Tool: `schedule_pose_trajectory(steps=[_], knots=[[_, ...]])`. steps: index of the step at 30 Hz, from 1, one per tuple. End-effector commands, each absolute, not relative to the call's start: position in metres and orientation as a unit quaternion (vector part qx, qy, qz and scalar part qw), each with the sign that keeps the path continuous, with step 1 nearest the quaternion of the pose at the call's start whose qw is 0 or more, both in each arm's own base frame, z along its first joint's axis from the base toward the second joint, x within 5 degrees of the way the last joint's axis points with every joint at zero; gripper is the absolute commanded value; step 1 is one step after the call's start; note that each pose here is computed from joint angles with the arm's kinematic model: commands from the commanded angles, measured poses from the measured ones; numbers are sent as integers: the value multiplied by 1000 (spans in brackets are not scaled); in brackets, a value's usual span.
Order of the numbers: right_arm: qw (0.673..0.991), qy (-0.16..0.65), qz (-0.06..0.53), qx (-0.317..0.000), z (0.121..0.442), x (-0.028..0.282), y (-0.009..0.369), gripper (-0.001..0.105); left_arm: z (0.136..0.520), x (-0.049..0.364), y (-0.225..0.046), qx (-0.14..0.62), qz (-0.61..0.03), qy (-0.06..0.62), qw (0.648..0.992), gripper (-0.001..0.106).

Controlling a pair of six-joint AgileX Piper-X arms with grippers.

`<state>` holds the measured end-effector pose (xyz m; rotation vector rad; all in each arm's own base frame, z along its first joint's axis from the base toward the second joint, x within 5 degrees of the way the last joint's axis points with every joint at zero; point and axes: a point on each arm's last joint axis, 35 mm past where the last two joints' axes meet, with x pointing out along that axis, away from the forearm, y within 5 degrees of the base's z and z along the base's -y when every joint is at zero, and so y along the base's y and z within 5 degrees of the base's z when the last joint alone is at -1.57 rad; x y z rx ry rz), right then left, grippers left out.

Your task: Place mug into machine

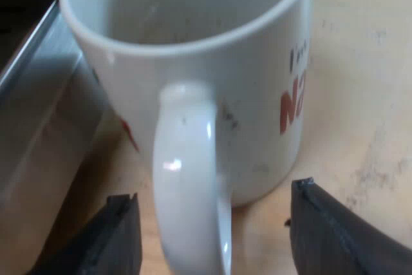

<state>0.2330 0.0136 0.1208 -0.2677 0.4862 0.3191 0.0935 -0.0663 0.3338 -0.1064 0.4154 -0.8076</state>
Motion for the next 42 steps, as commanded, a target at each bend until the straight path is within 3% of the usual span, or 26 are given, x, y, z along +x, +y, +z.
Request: schedule_pose_trajectory(steps=[1, 14, 21, 23, 32, 42], knots=[[951, 228, 161, -135, 124, 242, 15, 52, 334, 93, -67, -56, -393, 200, 896, 79], [949, 234, 162, -134, 120, 252, 15, 49, 334, 93, -67, -56, -393, 200, 896, 79], [949, 234, 162, -134, 120, 252, 15, 7, 334, 93, -67, -56, -393, 200, 896, 79], [949, 234, 162, -134, 120, 252, 15, 0, 334, 93, -67, -56, -393, 200, 896, 79], [950, 231, 161, -135, 122, 252, 15, 0, 334, 93, -67, -56, -393, 200, 896, 79], [953, 218, 160, -138, 147, 243, 15, 0, 334, 93, -67, -56, -393, 200, 896, 79]])
